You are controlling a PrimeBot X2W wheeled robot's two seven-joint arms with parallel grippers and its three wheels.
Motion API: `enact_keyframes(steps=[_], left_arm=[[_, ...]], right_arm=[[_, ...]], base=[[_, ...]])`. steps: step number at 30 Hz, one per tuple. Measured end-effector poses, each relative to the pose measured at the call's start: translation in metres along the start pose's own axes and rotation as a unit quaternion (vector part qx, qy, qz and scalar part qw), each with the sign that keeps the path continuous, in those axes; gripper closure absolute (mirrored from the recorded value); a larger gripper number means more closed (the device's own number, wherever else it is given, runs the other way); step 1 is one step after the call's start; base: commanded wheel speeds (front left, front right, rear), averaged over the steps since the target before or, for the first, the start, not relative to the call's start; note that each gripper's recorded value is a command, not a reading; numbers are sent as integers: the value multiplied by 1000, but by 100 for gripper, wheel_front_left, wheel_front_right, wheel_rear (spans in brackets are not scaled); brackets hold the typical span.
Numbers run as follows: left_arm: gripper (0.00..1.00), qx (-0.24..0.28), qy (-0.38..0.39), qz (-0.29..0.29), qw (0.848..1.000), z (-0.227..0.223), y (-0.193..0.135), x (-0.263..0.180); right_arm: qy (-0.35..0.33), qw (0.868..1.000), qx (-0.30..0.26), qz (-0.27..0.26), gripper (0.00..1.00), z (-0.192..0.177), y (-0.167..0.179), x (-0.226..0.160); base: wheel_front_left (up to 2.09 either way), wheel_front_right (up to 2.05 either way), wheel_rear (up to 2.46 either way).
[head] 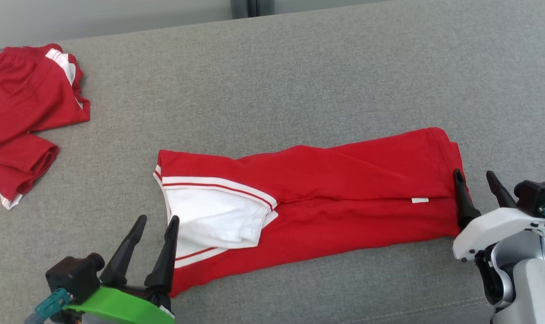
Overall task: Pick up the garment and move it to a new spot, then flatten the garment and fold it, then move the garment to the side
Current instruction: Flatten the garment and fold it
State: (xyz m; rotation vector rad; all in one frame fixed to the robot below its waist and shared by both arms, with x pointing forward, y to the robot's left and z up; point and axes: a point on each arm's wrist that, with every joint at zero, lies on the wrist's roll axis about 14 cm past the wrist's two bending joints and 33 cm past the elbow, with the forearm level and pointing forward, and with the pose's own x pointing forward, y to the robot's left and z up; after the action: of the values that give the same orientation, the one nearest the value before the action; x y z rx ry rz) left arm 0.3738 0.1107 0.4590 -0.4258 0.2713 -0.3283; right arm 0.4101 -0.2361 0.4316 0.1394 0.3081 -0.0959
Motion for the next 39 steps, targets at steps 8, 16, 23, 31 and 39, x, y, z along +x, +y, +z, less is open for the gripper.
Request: enact_keyframes(steps=[8, 16, 23, 31, 39], left_arm=[[0, 20, -85, 65, 994, 30, 19, -10], [0, 72, -98, 92, 988, 33, 28, -18], [0, 80, -102, 122, 984, 33, 41, -26], [0, 86, -104, 157, 978, 33, 59, -39], [0, 92, -107, 155, 978, 34, 58, -40]], right_arm=[[-18, 1000, 5, -19, 0, 6, -11, -11], [40, 999, -22, 7, 0, -9, 2, -7], [93, 995, -43, 6, 0, -24, -5, 9], [164, 986, -34, 11, 0, -58, -3, 18], [167, 985, -14, 29, 100, -61, 10, 19]], base=[[0, 0, 0], [0, 0, 0], [0, 0, 0], [0, 0, 0], [0, 0, 0]])
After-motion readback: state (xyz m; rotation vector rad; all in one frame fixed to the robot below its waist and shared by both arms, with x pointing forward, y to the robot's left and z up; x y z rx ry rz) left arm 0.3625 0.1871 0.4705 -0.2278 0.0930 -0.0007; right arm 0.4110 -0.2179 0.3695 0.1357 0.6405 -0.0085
